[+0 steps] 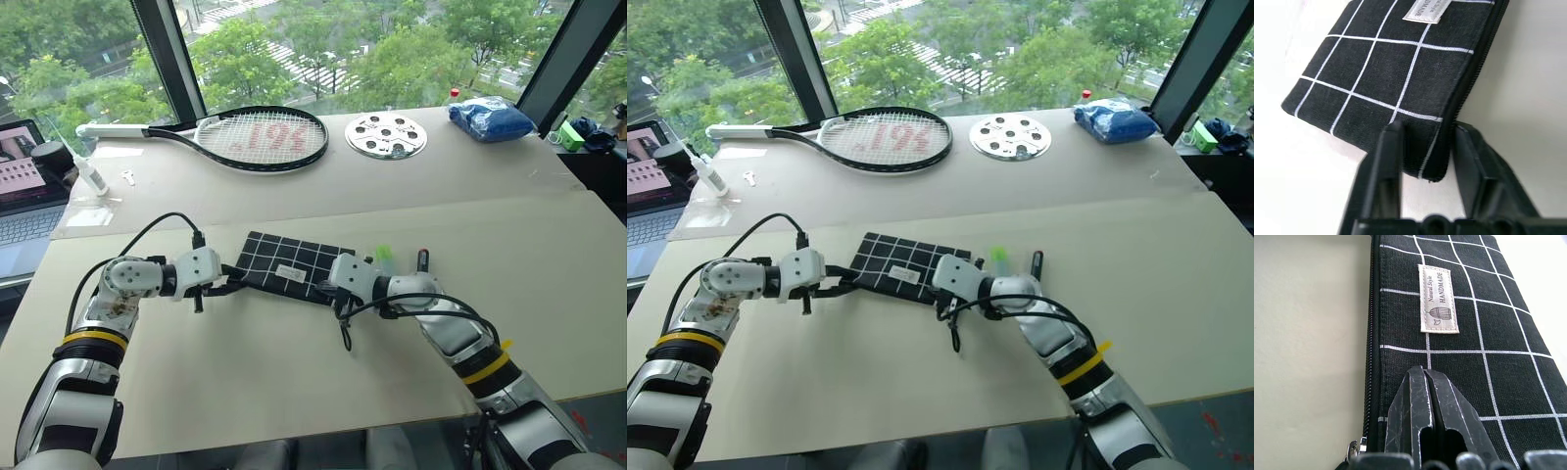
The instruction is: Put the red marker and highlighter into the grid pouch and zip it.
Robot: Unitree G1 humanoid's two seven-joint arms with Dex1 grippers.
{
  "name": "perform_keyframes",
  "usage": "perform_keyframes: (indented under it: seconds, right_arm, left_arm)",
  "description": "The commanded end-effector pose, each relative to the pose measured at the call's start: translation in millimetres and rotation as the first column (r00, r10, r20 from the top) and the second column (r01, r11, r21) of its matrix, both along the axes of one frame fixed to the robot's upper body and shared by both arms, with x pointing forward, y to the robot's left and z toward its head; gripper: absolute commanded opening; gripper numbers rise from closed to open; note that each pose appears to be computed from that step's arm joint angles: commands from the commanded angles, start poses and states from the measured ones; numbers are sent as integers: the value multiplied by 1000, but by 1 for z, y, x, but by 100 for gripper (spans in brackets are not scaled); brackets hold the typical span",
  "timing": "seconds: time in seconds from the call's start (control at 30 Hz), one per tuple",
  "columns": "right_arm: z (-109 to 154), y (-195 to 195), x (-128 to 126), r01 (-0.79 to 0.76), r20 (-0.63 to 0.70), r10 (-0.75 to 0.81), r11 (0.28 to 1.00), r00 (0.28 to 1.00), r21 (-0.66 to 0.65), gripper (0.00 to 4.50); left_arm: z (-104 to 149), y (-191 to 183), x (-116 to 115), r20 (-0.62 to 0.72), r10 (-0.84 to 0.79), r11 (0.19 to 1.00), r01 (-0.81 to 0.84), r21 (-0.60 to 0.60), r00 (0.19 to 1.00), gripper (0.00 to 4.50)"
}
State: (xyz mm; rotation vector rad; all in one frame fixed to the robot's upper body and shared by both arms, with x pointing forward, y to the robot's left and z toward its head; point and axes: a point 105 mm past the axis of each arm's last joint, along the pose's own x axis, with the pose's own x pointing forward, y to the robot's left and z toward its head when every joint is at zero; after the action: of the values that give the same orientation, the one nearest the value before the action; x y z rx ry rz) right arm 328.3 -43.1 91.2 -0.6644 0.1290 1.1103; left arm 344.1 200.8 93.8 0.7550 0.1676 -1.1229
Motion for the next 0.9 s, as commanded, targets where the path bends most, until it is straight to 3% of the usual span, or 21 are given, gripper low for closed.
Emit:
perform_keyframes:
  seconds: [0.03,0.3,0.33,0.4,0.5,0.63,0.77,0.9]
  right_arm:
    - [-12,-4,-5,-2,-48,1,1000,999,-23,0]
    - [-2,-4,3,21,-20,-21,1000,1000,17,0]
    - [4,-4,6,40,-17,-39,998,999,57,0]
    - [42,-7,26,163,-78,-146,940,986,298,0]
    - [72,-19,33,197,-107,-168,895,980,400,82]
    - [102,-41,39,256,-142,-214,841,966,476,224]
    - [115,-56,32,279,-191,-210,824,959,494,357]
    - [125,-76,14,276,-178,-216,838,960,471,357]
  left_arm:
    - [8,-2,1,-3,-5,999,4,-53,1000,8]
    - [6,1,-4,-32,9,998,-11,-58,999,8]
    - [7,2,-4,-38,17,998,-19,-57,999,8]
    - [8,4,-6,-57,37,998,-40,-43,998,8]
    - [10,5,-11,-96,66,996,-72,-57,993,0]
    - [9,6,-18,-162,130,987,-143,-71,978,0]
    - [13,6,-20,-228,202,963,-235,-131,953,0]
    - [28,0,-23,-312,251,911,-333,-244,916,0]
